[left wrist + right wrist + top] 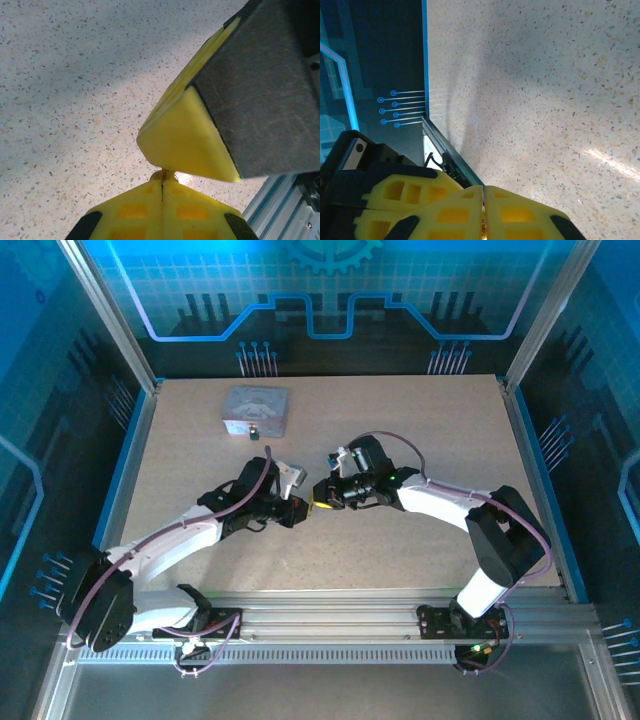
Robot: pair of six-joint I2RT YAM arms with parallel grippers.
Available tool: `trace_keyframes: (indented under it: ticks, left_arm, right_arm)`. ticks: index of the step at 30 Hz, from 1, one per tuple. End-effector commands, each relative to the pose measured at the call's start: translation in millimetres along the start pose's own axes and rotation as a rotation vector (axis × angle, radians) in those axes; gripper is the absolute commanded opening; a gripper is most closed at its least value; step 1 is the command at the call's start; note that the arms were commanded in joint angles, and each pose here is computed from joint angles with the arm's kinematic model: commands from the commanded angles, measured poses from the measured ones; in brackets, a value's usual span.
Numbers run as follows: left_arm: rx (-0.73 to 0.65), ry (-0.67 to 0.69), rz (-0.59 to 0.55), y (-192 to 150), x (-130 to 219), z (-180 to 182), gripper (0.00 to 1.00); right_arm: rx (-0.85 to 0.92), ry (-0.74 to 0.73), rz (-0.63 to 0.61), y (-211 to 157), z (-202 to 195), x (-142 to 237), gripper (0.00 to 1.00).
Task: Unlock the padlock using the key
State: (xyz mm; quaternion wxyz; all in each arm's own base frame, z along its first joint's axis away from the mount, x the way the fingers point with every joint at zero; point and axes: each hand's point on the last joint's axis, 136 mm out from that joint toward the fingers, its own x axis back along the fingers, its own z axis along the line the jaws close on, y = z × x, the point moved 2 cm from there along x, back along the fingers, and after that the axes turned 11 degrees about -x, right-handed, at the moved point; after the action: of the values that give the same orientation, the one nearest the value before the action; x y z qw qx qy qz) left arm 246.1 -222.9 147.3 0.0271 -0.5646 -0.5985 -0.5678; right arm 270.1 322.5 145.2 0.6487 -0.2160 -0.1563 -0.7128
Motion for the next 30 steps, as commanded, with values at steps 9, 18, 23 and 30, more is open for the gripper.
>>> trace_keyframes:
  ticks: [9, 18, 23, 30]
  left_arm:
    - [0.007, 0.016, -0.043, 3, 14, -3, 0.08]
    - [-0.019, -0.072, -0.109, 9, 31, -22, 0.68]
    - [-0.042, -0.056, -0.175, 23, 49, -27, 0.99]
    - [-0.168, -0.075, -0.369, 53, 99, -49, 0.99]
  right_arm:
    - [0.043, -0.013, -0.033, -3, 8, 7, 0.0]
    - [0.36, -0.075, -0.166, 11, 52, 62, 0.0]
    - [0.639, -0.126, -0.243, 11, 90, 99, 0.0]
    - [0.993, -0.07, -0.248, -11, 129, 123, 0.0]
